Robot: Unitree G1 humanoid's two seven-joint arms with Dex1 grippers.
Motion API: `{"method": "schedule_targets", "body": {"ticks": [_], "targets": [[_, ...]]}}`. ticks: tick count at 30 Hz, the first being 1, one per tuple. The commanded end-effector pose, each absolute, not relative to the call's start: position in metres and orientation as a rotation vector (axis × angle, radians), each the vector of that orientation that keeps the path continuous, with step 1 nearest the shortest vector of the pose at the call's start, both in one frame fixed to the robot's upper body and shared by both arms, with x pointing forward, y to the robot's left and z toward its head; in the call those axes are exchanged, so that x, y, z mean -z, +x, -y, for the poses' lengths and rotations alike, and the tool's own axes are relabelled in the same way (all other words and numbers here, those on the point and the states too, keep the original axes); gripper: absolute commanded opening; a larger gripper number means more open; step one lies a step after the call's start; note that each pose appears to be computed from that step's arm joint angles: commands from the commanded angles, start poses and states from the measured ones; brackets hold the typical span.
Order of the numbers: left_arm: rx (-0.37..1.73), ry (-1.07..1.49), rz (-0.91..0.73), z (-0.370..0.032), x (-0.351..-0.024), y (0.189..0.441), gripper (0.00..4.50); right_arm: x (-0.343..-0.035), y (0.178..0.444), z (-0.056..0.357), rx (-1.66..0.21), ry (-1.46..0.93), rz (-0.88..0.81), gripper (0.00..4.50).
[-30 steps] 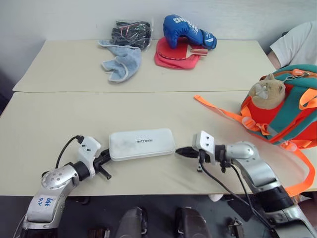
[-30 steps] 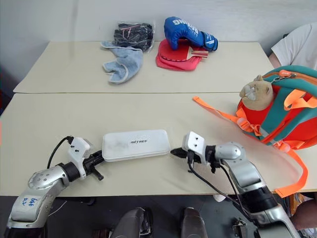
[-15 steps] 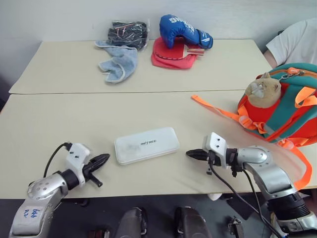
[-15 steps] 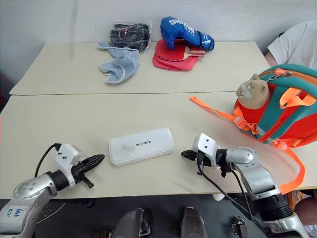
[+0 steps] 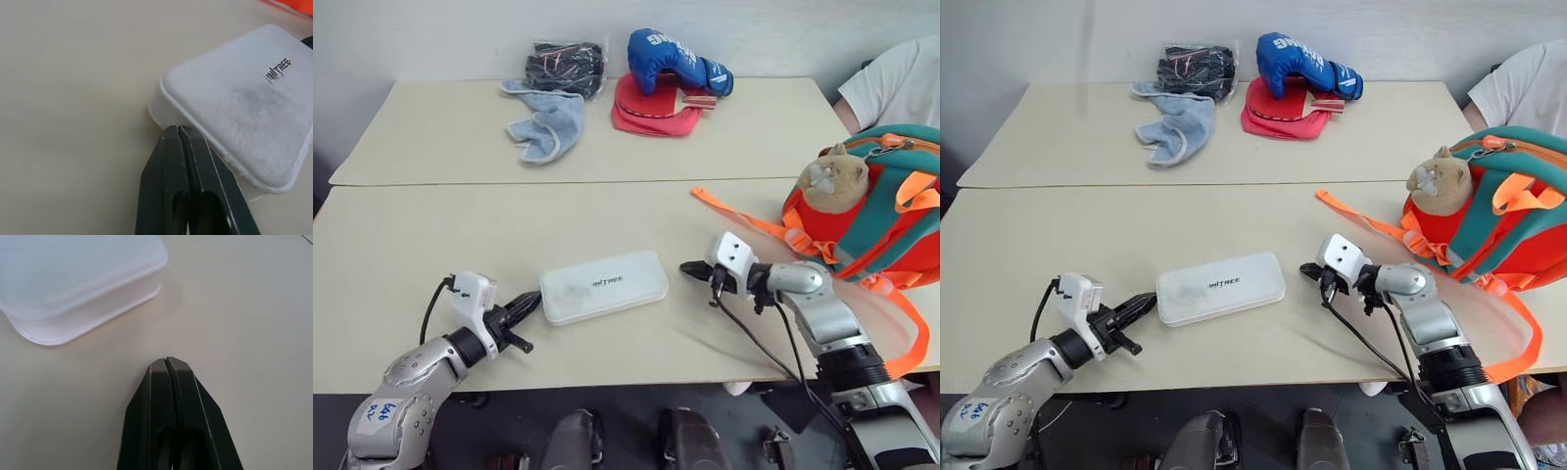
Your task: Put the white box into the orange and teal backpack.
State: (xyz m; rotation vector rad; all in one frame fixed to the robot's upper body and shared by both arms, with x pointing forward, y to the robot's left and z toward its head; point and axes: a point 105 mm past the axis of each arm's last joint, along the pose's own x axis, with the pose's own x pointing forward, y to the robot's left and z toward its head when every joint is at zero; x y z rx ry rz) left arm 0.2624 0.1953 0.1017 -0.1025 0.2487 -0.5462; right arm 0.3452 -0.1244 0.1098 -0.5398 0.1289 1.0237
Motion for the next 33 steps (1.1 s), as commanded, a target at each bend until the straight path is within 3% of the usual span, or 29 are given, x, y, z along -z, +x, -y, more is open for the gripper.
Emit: {"method": "schedule_targets", "body": {"ticks": [1, 14, 21, 24, 27, 31, 33], "targets": [[0.581, -0.065, -0.228, -0.187, -0.108, 0.269, 0.03, -0.115, 0.334, 0.105, -1.111, -0.527, -0.086, 0.0], [0.781, 0.07, -0.271, -0.159, -0.106, 0.269, 0.03, -0.119, 0.284, 0.116, -1.2, -0.513, -0.159, 0.0], [0.823, 0.034, -0.283, -0.151, -0.106, 0.268, 0.03, -0.118, 0.281, 0.148, -1.107, -0.543, -0.228, 0.0], [0.828, -0.005, -0.311, -0.151, -0.104, 0.265, 0.57, -0.116, 0.281, 0.162, -1.072, -0.565, -0.252, 0.0], [0.846, -0.111, -0.33, -0.155, -0.109, 0.261, 1.5, -0.115, 0.281, 0.175, -1.042, -0.573, -0.276, 0.0], [0.765, -0.256, -0.654, -0.192, -0.097, 0.251, 2.74, -0.117, 0.283, 0.196, -1.0, -0.587, -0.305, 0.0], [0.786, -0.355, -0.725, -0.202, -0.107, 0.248, 3.32, -0.117, 0.284, 0.204, -0.989, -0.603, -0.316, 0.0]]}}
